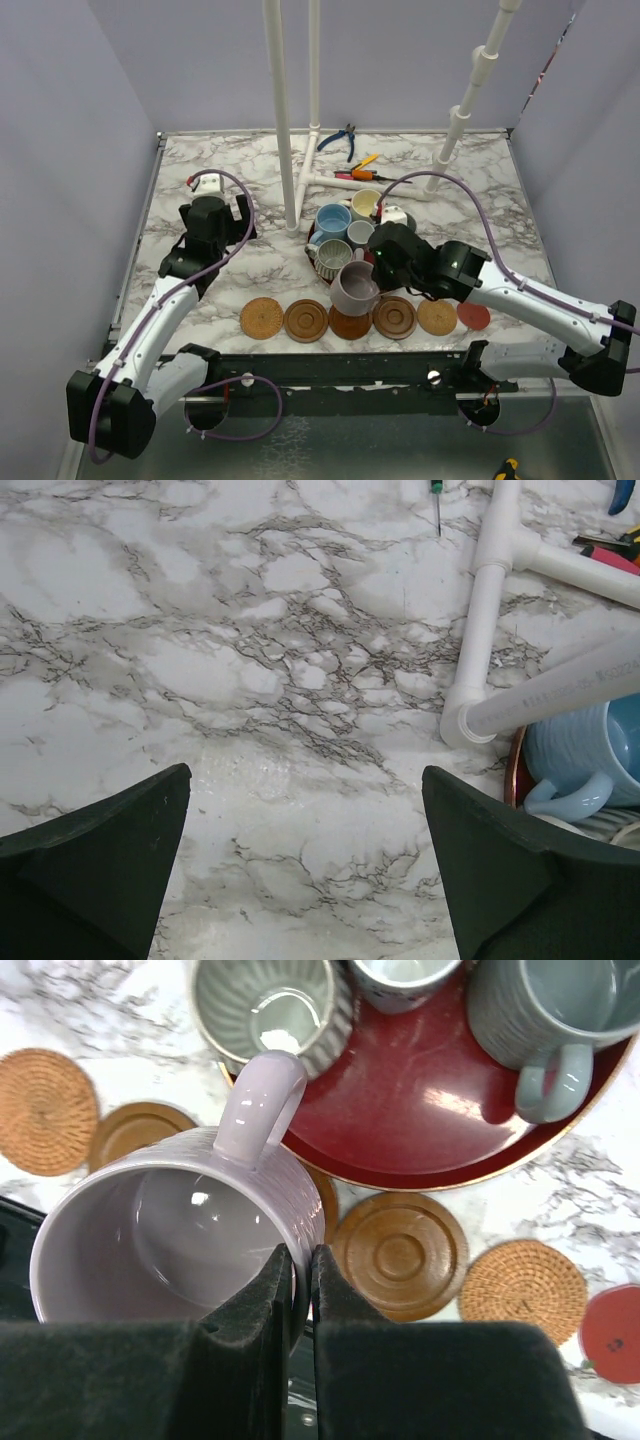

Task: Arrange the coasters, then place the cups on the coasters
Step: Pick up the cup from the tray, then place the cup on the coaster.

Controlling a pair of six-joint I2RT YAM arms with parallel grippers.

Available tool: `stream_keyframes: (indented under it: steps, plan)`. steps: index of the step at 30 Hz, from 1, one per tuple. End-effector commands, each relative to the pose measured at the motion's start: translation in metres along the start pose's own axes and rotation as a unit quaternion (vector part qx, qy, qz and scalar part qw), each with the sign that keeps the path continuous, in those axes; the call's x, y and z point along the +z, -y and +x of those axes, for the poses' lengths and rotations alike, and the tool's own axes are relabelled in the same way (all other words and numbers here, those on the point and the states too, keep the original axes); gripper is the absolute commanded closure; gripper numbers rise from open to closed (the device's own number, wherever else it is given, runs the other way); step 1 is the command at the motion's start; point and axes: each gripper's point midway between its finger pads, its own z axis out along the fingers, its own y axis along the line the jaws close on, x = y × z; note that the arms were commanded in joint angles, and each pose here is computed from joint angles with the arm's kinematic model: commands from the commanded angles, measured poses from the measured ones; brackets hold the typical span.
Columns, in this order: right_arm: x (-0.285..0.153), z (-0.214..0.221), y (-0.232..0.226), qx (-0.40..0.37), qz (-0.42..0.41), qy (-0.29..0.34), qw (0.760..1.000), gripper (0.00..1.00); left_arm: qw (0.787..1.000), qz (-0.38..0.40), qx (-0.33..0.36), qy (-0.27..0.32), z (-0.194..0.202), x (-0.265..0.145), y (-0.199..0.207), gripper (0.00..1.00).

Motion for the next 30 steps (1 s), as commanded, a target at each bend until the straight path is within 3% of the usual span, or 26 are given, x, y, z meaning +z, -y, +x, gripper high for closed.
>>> stream_keyframes:
  steps: [1,8,15,30]
  plan:
    - [-0.013,-0.033,-0.032,0.047,-0.014,0.068,0.997,1.0,0.998,-0.046,-0.015,0.033,-0.015,-0.011,-0.02,0.01]
    - [-0.013,-0.038,-0.091,0.044,-0.033,0.081,0.995,1.0,0.996,-0.062,-0.024,0.051,-0.022,-0.019,-0.027,0.01]
    - [0.013,-0.029,-0.144,0.043,-0.051,0.064,0.996,1.0,0.993,-0.083,-0.037,0.076,-0.033,-0.028,-0.038,0.01]
    - [0.069,-0.027,-0.215,-0.008,-0.053,0.071,0.996,1.0,0.99,-0.089,-0.052,0.094,-0.041,-0.035,-0.046,0.01]
